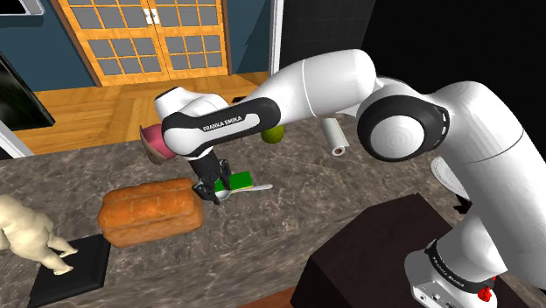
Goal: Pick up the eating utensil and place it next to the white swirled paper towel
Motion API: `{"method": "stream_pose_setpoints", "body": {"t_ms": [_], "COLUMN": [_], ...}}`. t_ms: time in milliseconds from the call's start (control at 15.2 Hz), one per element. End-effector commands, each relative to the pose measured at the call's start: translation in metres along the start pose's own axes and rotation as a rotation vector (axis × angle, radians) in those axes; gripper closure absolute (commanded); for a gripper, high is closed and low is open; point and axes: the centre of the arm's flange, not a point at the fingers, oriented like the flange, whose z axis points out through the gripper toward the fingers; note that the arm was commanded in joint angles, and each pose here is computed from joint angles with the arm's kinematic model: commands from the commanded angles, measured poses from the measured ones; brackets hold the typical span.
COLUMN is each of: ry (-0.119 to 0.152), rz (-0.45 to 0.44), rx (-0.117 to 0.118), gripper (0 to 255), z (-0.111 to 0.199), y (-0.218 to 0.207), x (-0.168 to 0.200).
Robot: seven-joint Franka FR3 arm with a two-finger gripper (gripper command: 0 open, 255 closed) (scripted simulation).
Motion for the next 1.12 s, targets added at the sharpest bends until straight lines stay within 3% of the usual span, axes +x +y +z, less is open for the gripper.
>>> {"method": "stream_pose_setpoints", "body": {"t_ms": [0,726,1056], "ry": [0.0,0.0,0.0], "rz": [0.0,0.0,0.0], "rx": [0.0,0.0,0.0], "gripper": [255,255,255], "z": [-0.011,-0.06,-0.048], "y": [0.0,-0.002,0.051], "x": [-0.003,-0.024,-0.06]}}
